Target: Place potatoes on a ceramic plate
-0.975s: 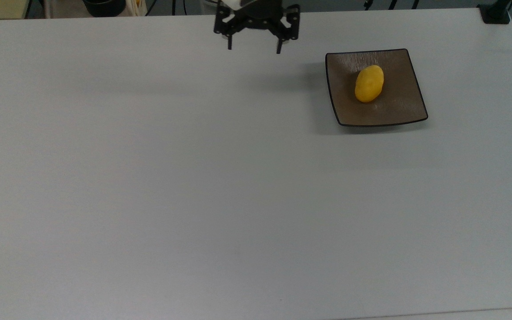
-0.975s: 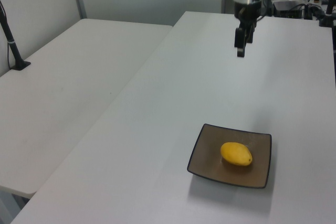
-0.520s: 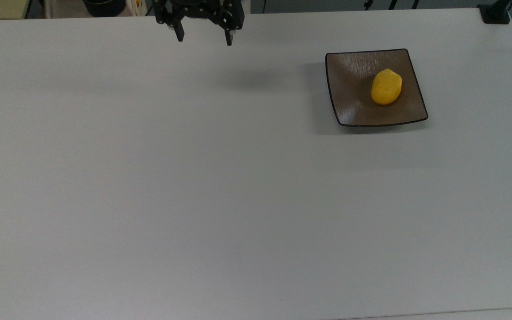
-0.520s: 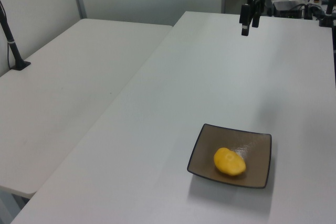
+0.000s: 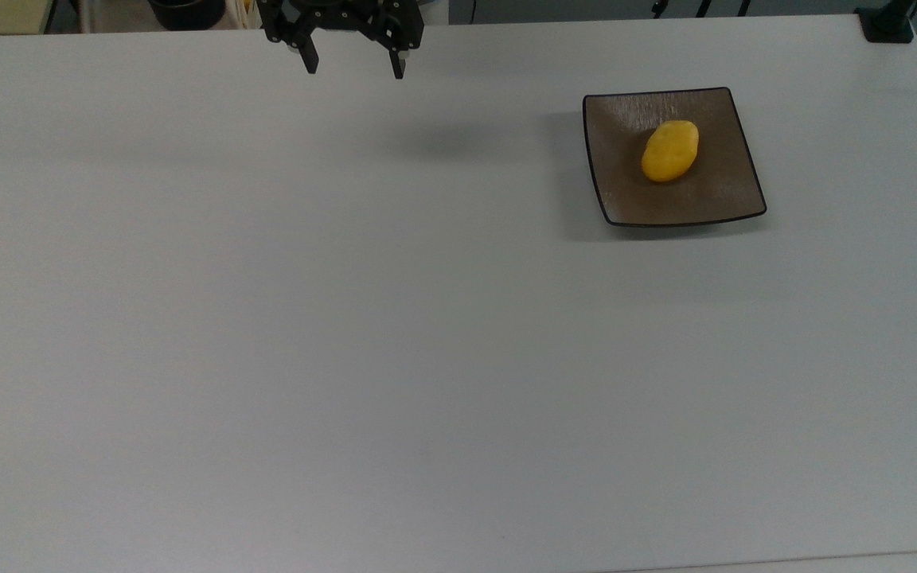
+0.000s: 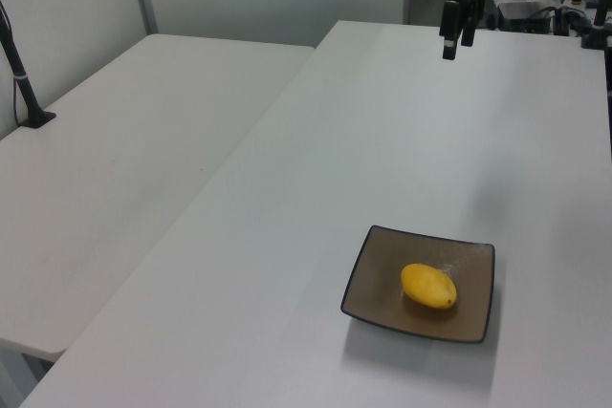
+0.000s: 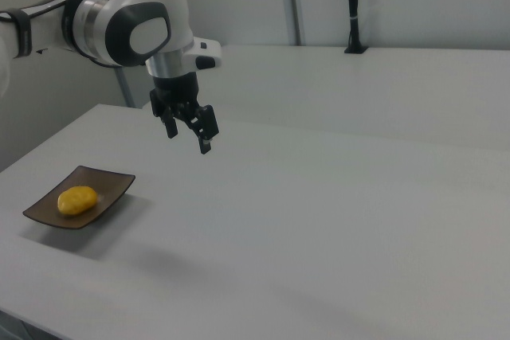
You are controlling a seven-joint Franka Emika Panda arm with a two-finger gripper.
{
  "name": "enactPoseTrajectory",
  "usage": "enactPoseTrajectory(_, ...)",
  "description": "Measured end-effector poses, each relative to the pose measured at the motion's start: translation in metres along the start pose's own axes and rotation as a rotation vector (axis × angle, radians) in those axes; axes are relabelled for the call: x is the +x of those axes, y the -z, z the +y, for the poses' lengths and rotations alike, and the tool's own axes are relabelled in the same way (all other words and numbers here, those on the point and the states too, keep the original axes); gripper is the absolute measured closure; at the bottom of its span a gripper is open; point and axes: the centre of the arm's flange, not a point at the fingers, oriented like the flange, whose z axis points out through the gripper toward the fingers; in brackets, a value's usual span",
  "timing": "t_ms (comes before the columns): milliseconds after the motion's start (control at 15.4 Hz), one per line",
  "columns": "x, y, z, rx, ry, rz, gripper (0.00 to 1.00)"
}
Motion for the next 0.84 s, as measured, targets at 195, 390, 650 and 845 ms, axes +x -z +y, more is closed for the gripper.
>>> enactPoseTrajectory(195, -0.005, -0.004, -0.001, -0.062, 0.049, -0.037, 0.0)
enactPoseTrajectory(390, -0.009, -0.006, -0.002, -0.096, 0.065, -0.068, 0.0)
enactPoseTrajectory(650, -0.011, -0.006, -0.007, -0.099, 0.092, -0.074, 0.0)
enactPoseTrajectory(845, -0.014, -0.008, -0.022, -0.102, 0.122, -0.077, 0.0)
